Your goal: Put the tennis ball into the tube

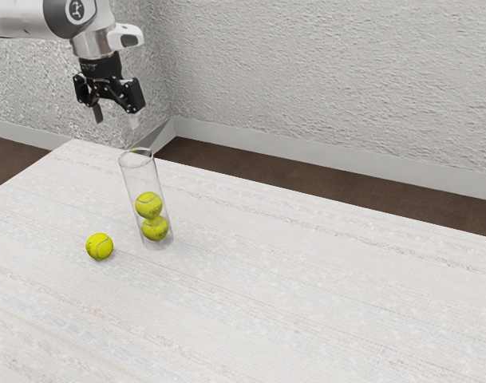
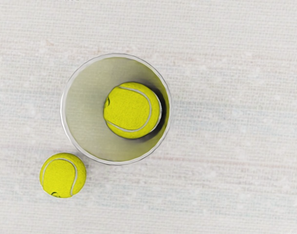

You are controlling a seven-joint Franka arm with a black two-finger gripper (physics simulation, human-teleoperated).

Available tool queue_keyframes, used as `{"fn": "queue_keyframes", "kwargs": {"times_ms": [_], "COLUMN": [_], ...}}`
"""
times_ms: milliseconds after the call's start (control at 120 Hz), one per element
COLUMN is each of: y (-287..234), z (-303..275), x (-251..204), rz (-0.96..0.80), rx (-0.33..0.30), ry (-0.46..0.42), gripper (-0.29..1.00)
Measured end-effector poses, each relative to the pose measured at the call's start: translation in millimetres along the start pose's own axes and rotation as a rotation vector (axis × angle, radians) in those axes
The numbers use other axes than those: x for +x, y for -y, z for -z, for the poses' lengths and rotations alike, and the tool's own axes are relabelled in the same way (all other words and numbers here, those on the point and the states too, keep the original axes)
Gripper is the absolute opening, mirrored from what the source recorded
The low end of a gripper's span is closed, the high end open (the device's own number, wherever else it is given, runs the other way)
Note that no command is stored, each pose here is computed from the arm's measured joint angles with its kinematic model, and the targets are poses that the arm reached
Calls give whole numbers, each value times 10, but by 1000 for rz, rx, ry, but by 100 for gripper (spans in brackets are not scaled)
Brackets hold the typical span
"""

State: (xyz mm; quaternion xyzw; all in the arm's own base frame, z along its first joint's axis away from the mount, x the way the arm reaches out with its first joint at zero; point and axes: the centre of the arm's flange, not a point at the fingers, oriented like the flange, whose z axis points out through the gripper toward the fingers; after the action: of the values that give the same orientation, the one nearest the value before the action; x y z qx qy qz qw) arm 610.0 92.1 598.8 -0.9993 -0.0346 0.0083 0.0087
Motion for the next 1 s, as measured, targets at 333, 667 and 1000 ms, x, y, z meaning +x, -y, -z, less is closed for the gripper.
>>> {"fn": "queue_keyframes", "kwargs": {"times_ms": [333, 667, 1000], "y": [615, 847, 944], "z": [-354, -1472, -2346], "x": [-227, -340, -547], "rz": [54, -14, -128], "rx": [32, 79, 73], "ry": [78, 168, 96], "gripper": [70, 70, 70]}}
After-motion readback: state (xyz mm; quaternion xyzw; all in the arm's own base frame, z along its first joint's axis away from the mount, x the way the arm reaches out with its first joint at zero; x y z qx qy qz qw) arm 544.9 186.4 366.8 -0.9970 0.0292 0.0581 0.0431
